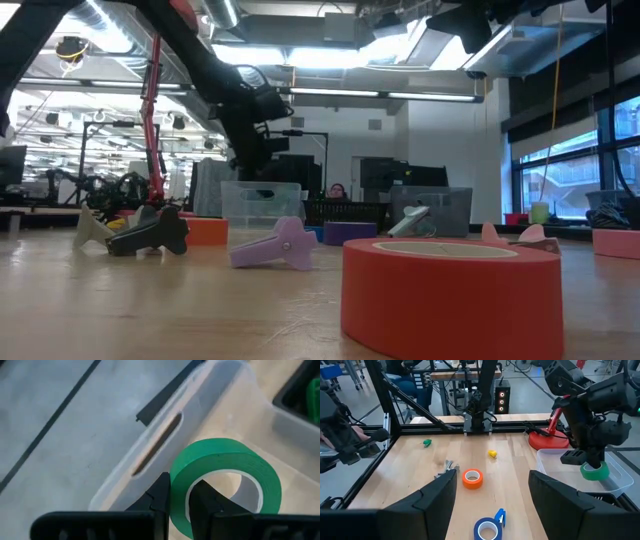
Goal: Pick and place Stapler, Stapler remover, tape
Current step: Put the top green tape into the transparent bin
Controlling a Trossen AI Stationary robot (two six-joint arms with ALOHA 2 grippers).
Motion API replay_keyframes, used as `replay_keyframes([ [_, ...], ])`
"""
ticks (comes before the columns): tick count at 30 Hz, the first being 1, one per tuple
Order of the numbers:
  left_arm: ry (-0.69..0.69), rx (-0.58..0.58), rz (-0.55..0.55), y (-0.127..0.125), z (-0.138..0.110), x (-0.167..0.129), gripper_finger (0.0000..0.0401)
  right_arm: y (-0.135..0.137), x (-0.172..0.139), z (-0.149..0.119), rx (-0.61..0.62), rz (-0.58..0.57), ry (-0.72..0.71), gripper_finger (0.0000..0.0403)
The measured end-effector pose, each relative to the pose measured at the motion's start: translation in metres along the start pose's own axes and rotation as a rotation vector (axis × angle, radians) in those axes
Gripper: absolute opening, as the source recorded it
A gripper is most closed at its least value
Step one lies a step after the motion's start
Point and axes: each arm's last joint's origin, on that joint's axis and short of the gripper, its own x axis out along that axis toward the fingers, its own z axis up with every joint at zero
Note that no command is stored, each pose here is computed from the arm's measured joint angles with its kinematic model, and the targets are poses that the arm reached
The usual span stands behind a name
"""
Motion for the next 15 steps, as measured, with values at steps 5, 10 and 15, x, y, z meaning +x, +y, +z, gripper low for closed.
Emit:
replay_keyframes([
  [5, 0.007, 0.004, -0.012, 0.000, -0.001, 0.000, 0.0031, 0.000, 0.000, 0.000, 0.000, 0.000, 0.000, 0.0249],
  [10, 0.042, 0.008, -0.016, -0.001, -0.005, 0.005, 0.0034, 0.000, 0.000, 0.000, 0.000, 0.000, 0.000, 0.0249],
  [15, 0.076, 0.046, -0.025, -0.005, -0.009, 0.010, 0.0067, 0.000, 0.000, 0.000, 0.000, 0.000, 0.000, 0.0249],
])
